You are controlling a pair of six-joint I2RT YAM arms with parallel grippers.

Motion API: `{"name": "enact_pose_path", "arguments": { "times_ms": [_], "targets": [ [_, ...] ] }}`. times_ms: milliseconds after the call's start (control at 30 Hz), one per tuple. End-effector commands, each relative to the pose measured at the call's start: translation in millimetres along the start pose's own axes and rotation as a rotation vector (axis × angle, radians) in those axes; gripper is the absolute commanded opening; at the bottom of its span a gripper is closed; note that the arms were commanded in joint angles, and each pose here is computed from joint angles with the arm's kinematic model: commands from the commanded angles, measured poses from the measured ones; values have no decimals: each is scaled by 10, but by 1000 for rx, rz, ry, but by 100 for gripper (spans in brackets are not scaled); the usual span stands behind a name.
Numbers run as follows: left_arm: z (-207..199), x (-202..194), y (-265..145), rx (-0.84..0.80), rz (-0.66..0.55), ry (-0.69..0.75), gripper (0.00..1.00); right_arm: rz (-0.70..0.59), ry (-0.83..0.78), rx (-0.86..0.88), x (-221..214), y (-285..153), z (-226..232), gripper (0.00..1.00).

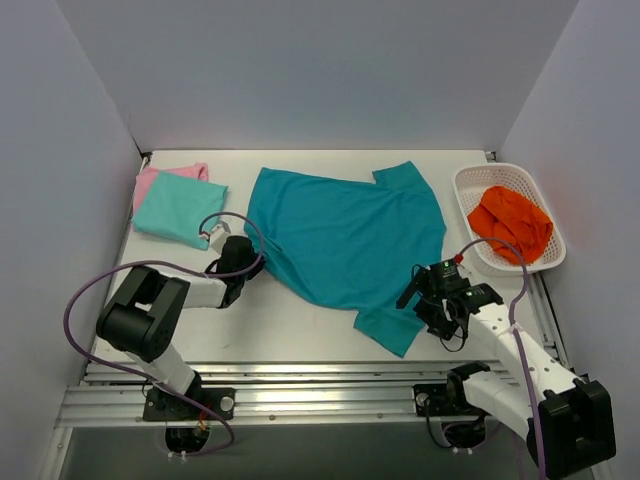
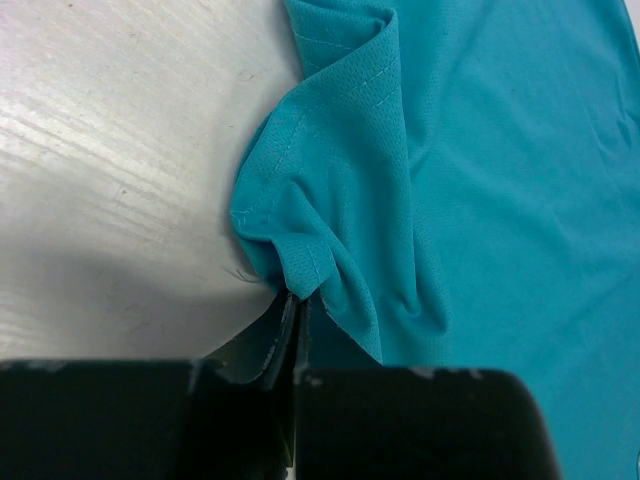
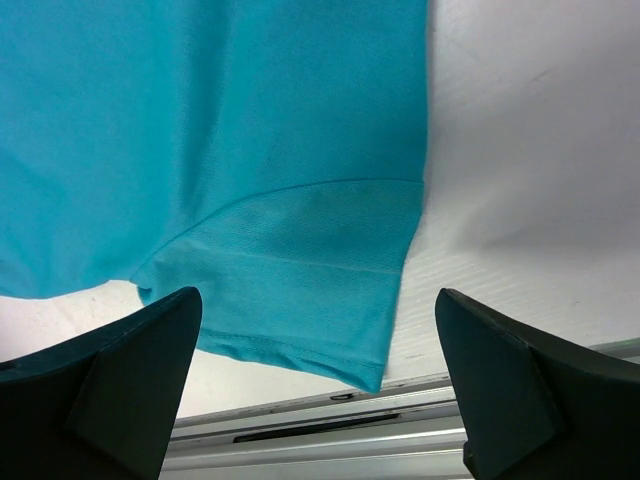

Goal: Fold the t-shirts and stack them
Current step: Grap the side of the flattened tshirt closest away from the robot with both arms

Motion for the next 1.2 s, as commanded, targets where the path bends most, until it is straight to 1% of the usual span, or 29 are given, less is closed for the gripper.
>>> {"name": "enact_pose_path", "arguments": {
  "times_ms": [0,367,467,567,667,700,767,800,867,900,967,1000,1100,1167],
  "targets": [
    [76,94,-70,56,-16,40,2,49,-1,-46,-113,51,-127,99],
    [55,180,-212,42,-40,34,2,73,3,-29,-210,314,-176,96],
    [55,190,-222,44,-43,34,2,71,4,-21,-205,348,-158,94],
    [60,184,-223,43,-41,34,2,62,3,-24,-181,370,-146,89],
    [67,175,-228,41,-39,36,2,59,3,-20,-172,383,-133,81],
    [79,168,-229,44,-37,37,2,59,1,-20,-172,383,-134,71],
    [74,179,-245,41,-41,35,2,58,-1,-23,-171,379,-142,60],
    [73,182,-250,41,-41,35,2,53,-1,-25,-166,375,-146,49],
    [70,201,-278,39,-48,32,2,50,-1,-31,-159,362,-152,39],
    [78,199,-287,39,-48,32,2,43,-2,-32,-149,353,-154,30],
    [80,195,-323,34,-44,32,2,39,-4,-36,-142,343,-161,23],
    [87,188,-336,33,-41,31,2,35,-4,-39,-136,338,-170,16],
    [108,159,-410,27,-25,25,2,32,-10,-46,-123,327,-183,8],
    [122,122,-502,23,-13,24,2,25,-13,-58,-106,312,-203,5]
  ]
}}
Point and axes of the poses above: each gripper's point midway between its finger pads, its own y axis out along the fingers, its own z axis along the line the jaws close on, x = y × z, the point moved 3 cm from there along -y, back along the fingers, and after that the axes turned 1 degree about y, right-handed, at the moved point
